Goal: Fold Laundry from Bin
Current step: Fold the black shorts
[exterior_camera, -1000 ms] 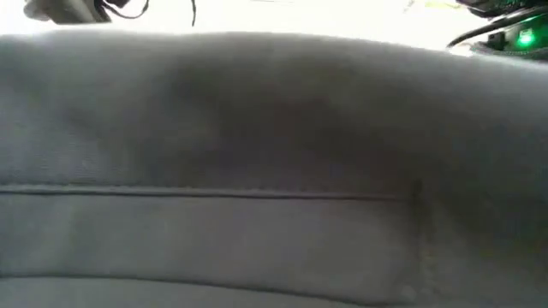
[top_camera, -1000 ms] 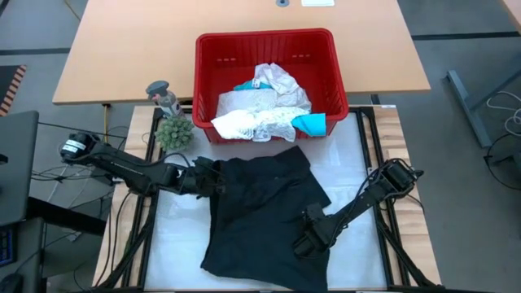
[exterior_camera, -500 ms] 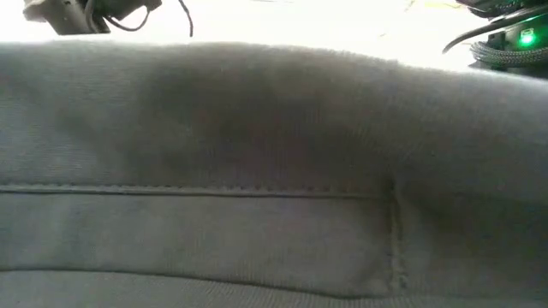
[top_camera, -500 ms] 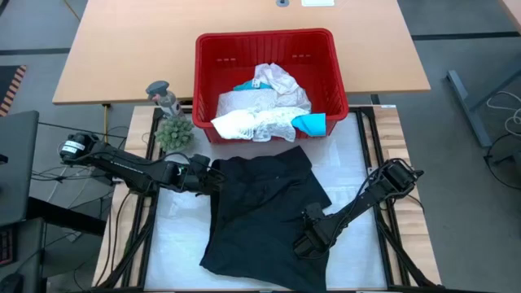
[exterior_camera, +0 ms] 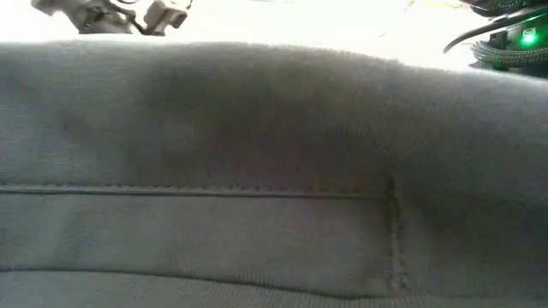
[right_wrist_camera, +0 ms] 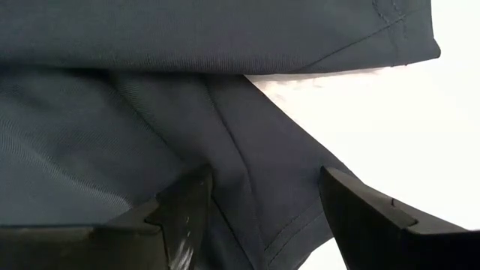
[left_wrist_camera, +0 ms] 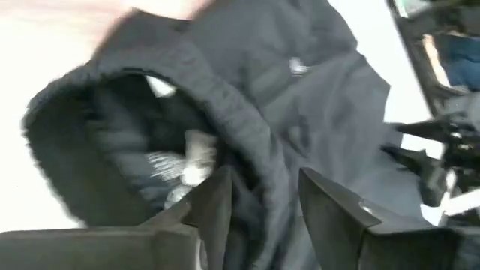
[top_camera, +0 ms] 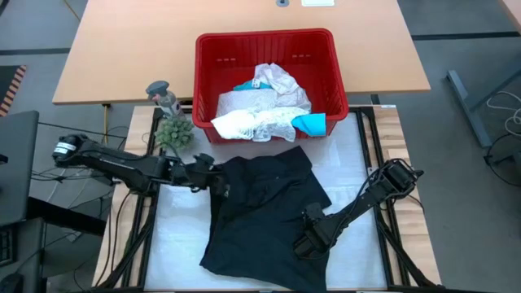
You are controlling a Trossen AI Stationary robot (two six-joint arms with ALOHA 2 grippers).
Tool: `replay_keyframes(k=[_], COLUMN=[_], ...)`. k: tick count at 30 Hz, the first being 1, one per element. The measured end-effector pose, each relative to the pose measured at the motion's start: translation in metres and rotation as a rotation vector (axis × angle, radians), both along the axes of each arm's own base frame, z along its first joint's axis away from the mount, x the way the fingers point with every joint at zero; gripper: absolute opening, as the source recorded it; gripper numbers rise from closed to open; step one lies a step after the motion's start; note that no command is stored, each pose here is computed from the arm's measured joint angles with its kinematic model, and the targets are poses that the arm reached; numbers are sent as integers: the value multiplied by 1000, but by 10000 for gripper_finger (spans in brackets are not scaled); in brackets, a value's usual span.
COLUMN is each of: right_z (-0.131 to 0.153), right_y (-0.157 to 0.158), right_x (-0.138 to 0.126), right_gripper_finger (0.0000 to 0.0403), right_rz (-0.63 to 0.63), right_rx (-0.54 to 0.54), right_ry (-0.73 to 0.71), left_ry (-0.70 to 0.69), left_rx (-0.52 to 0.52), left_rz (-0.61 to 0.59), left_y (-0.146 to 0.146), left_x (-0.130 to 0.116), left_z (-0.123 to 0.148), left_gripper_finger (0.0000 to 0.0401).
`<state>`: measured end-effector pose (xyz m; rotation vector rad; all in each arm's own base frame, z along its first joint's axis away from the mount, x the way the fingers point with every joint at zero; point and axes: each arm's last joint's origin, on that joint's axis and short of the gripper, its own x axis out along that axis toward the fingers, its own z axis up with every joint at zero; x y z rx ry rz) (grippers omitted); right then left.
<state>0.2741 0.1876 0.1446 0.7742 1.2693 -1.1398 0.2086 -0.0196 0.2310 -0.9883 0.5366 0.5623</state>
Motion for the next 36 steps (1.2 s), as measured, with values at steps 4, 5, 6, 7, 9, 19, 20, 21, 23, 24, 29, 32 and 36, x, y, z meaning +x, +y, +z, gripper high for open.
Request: replay_keyframes(k=[4,5,6,7,9,19,20,21,23,24,29,32,36], right_z=[0,0,0,0,0,0,0,0,0,0,0,0,0], right_y=[1,1,1,1,0,0,0,0,0,0,0,-2,-4], right_x=[-1,0,0,0,0,1,1,1,1,1,1,1,3], right_gripper_finger=[274,274,274,274,274,274,274,274,274,274,274,274,274], right_rz=[2,2,1,1,0,5,5,4,0,0,26,54,71], right_rx=[0,0,0,1,1,-9,-10,-9,-10,-10,-15,-16,-16], right_ry=[-1,-2,-2,-2,-3,-17,-17,-17,-18,-18,-14,-2,6], left_ry=[34,33,24,9,-31,-101,-121,-126,-90,-68,-20,-50,-11], left_rx=[22,19,13,5,-9,-74,-70,-57,-40,-48,-79,-73,-170], left_rz=[142,159,165,176,194,72,50,26,-10,-16,-42,-37,-61], left_y=[7,7,9,10,13,8,7,6,5,5,8,18,20], left_x=[-38,-47,-54,-60,-66,-42,-36,-30,-21,-17,-3,0,-17], left_z=[13,16,19,22,27,28,28,27,21,17,5,7,-5], left_gripper_finger=[153,153,154,154,154,154,154,154,154,154,154,154,154])
